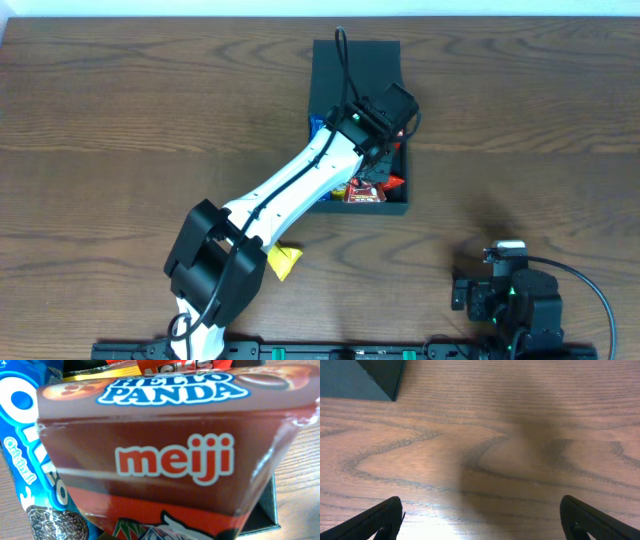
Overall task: Pack container
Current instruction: 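Lift the Hello Panda box and carry it over the black box, then lower the Hello Panda box into the box and release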
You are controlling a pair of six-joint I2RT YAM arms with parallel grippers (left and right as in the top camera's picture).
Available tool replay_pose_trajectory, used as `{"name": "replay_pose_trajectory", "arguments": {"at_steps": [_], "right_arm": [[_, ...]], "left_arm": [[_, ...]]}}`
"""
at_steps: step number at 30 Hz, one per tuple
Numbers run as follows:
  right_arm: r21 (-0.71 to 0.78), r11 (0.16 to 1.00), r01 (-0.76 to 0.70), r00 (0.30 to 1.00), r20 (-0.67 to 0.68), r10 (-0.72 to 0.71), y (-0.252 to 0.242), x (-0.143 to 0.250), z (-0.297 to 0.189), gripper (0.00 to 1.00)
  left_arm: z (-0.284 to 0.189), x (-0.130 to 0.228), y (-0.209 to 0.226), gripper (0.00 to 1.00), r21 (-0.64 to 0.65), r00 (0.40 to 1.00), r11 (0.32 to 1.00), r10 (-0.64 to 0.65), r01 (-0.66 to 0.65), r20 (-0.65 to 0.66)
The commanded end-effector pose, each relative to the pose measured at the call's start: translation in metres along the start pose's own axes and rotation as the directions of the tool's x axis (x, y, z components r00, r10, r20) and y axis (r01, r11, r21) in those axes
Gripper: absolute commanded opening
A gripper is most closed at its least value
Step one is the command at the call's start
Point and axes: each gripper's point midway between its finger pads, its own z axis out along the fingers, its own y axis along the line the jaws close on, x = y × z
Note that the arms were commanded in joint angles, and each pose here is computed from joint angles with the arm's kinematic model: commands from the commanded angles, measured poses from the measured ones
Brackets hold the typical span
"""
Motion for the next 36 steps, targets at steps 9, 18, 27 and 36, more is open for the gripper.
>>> {"name": "replay_pose_trajectory", "arguments": {"at_steps": [9, 18, 27, 36], "right_arm": [[0.006, 1.0, 0.005, 1.0, 0.0, -0.005, -0.001, 0.001, 0.0, 0.99], [0.006, 1.0, 0.005, 1.0, 0.0, -0.005, -0.001, 0.001, 0.0, 0.99], [0.005, 1.0, 0.005, 1.0, 0.0, -0.005, -0.001, 0.001, 0.0, 0.99], [0.005, 1.0, 0.005, 1.0, 0.0, -0.005, -0.001, 0.001, 0.0, 0.99]], "left_arm": [[0.0, -0.017, 0.021, 0.24, -0.073, 0.998, 0.997, -0.033, 0.037, 0.054], [0.003, -0.009, 0.025, 0.25, -0.093, 0.999, 0.995, -0.03, 0.032, 0.017], [0.012, -0.005, 0.026, 0.42, -0.107, 1.0, 0.994, -0.029, 0.028, -0.009], [0.011, -0.007, 0.025, 0.62, -0.101, 1.0, 0.994, -0.03, 0.03, 0.003]]}}
